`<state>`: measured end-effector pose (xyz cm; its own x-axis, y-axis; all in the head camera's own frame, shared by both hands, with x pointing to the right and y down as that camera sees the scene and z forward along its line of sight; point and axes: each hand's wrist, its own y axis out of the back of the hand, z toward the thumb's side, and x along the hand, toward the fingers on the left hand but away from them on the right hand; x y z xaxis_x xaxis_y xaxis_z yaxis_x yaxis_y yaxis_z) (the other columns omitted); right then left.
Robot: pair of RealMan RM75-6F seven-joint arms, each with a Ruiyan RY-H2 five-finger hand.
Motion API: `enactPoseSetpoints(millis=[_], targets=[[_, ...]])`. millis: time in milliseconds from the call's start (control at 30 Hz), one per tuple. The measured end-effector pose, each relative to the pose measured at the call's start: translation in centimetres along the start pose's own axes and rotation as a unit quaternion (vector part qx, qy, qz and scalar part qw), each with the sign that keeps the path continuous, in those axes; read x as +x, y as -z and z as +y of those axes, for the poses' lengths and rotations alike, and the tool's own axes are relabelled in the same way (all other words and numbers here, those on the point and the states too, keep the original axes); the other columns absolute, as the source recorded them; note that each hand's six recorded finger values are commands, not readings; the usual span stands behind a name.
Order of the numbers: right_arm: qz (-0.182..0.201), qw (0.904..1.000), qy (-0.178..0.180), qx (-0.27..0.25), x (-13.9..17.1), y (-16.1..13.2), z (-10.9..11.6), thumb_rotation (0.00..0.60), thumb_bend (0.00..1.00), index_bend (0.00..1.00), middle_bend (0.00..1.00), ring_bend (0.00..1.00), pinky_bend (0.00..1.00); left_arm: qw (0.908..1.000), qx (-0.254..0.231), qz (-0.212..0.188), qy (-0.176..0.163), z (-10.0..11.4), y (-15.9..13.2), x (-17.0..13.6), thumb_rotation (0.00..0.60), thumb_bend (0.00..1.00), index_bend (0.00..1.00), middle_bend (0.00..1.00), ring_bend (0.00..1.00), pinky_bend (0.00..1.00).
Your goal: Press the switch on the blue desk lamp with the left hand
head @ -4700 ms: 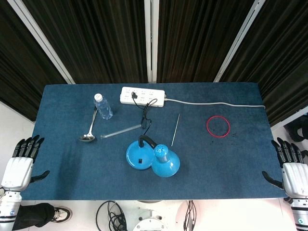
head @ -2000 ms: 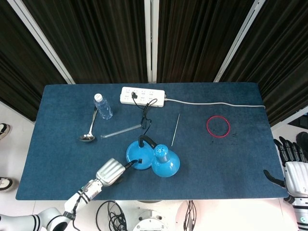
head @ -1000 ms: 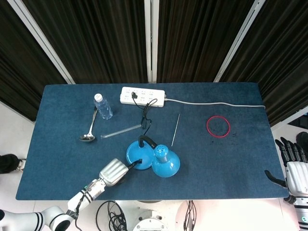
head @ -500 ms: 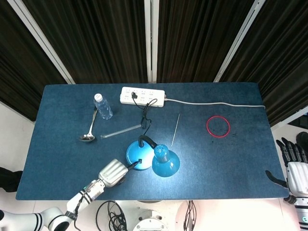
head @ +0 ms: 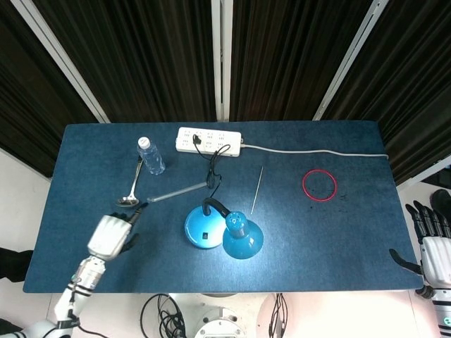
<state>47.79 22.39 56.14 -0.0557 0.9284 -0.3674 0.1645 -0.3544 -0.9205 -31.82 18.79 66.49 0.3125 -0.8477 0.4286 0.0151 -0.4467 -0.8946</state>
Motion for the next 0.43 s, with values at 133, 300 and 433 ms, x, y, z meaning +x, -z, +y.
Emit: enactPoseSetpoints(millis=[133, 300, 433], targets=[[0.001, 1.0, 0.0, 0.001, 0.1, -0.1, 0.0, 0.6, 0.13, 0.0, 0.0, 0.0, 0.0, 0.9965, 0.023, 0.079, -0.018, 1.9, 5.0, -2.1, 0.6, 0.08, 0.06, 0.0, 0.0, 0.01], [0.002, 1.0, 0.002, 0.005, 0.1, -0.2, 0.1, 0.6, 0.13, 0.0, 0.0, 0.0, 0.0, 0.9887, 0.029, 0.135, -0.057, 3.9, 8.6, -4.8, 0.6, 0.0, 0.05, 0.0, 0.0, 0.0], [0.016, 0.9999, 0.006, 0.003, 0.2, -0.7, 0.2, 0.6, 0.13, 0.0, 0.0, 0.0, 0.0, 0.9849, 0.026, 0.163, -0.054, 4.7, 11.0, -7.0, 0.6, 0.0, 0.05, 0.0, 0.0, 0.0]])
